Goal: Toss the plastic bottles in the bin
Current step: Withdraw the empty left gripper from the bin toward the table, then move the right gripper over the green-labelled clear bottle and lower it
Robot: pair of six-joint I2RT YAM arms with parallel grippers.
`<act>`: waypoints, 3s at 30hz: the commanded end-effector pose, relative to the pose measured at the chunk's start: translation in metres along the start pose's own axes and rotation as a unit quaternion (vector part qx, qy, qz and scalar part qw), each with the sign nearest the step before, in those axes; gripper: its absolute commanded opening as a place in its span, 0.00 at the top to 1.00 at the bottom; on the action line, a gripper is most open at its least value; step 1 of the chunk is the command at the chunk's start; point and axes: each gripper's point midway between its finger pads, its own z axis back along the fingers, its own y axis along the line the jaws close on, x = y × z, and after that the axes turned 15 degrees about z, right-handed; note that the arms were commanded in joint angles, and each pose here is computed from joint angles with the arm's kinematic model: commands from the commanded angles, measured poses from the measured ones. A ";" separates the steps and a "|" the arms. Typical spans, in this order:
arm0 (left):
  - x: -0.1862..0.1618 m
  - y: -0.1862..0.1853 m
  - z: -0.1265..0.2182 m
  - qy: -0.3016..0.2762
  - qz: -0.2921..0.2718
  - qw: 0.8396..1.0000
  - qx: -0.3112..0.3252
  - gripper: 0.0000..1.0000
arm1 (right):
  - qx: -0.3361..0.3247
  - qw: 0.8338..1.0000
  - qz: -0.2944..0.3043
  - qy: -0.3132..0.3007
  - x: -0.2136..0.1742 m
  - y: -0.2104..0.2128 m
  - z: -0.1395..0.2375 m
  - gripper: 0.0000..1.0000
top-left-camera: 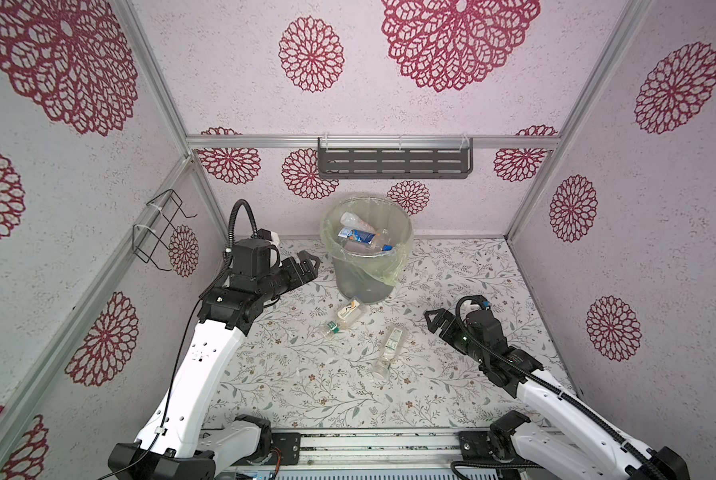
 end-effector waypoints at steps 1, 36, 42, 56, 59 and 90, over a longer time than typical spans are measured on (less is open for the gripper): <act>-0.005 0.006 -0.005 0.001 0.005 1.000 -0.012 0.03 | 0.005 1.000 -0.024 -0.005 0.000 -0.001 -0.002 0.01; -0.041 0.104 -0.026 -0.005 0.043 0.994 0.100 0.03 | -0.036 0.994 -0.057 0.089 -0.070 0.003 -0.029 0.05; -0.040 0.109 -0.025 -0.014 0.048 0.993 0.104 0.03 | -0.034 0.993 -0.055 0.097 -0.075 0.015 -0.035 0.05; -0.047 0.119 -0.028 -0.006 0.049 0.992 0.112 0.03 | -0.017 0.991 -0.047 0.121 -0.087 0.046 -0.056 0.03; -0.047 0.121 -0.025 -0.015 0.049 0.993 0.111 0.03 | -0.020 0.989 -0.040 0.144 -0.096 0.050 -0.062 0.01; -0.050 0.118 -0.012 -0.026 0.061 0.994 0.092 0.03 | -0.199 0.950 -0.009 0.240 -0.131 0.052 -0.095 0.16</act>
